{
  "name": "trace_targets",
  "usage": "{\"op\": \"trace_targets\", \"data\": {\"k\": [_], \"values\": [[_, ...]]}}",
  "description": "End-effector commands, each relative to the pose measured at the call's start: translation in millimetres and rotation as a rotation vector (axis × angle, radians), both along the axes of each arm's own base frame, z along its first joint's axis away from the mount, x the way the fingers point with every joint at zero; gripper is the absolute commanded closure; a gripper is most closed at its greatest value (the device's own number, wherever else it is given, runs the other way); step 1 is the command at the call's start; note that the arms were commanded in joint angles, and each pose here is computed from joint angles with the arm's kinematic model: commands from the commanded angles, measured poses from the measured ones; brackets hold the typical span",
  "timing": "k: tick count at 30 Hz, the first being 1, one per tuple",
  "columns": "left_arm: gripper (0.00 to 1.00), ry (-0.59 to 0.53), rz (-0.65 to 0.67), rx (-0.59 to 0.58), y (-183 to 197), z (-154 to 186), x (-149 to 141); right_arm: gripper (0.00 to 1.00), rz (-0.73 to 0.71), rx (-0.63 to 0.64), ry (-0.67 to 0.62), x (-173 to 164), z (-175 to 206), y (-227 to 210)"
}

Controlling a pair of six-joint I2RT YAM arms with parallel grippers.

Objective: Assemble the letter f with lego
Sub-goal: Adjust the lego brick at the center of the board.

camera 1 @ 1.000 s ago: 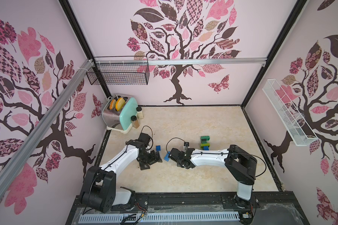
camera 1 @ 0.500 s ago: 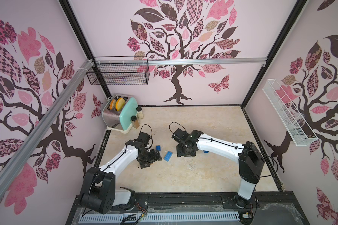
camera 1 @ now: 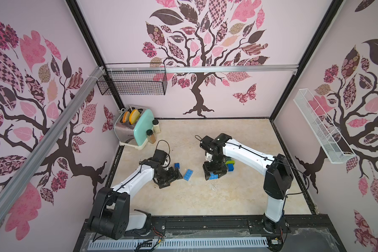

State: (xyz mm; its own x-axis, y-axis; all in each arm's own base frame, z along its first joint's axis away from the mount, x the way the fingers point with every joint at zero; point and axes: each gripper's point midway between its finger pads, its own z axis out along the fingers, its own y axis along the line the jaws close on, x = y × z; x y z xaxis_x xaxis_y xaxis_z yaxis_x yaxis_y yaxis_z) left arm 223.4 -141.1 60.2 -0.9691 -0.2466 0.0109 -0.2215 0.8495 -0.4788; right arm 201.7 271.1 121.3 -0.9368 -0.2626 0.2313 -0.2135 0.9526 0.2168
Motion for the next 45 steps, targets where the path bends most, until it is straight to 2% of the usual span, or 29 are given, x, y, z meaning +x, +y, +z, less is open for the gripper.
{"op": "trace_targets", "data": {"k": [1,10,27,45], "values": [[0.09,-0.059,-0.008,-0.039,-5,9,7,0.37,0.007,0.028,0.115,-13,-2,0],[0.09,-0.057,-0.016,-0.065,-9,8,7,0.35,-0.032,0.033,0.228,-11,-15,2],[0.08,-0.092,-0.018,-0.107,-14,17,8,0.34,-0.058,-0.011,0.351,-16,-35,3],[0.08,-0.110,-0.020,-0.127,-16,21,9,0.33,-0.054,-0.066,0.412,-20,-59,-3]]}}
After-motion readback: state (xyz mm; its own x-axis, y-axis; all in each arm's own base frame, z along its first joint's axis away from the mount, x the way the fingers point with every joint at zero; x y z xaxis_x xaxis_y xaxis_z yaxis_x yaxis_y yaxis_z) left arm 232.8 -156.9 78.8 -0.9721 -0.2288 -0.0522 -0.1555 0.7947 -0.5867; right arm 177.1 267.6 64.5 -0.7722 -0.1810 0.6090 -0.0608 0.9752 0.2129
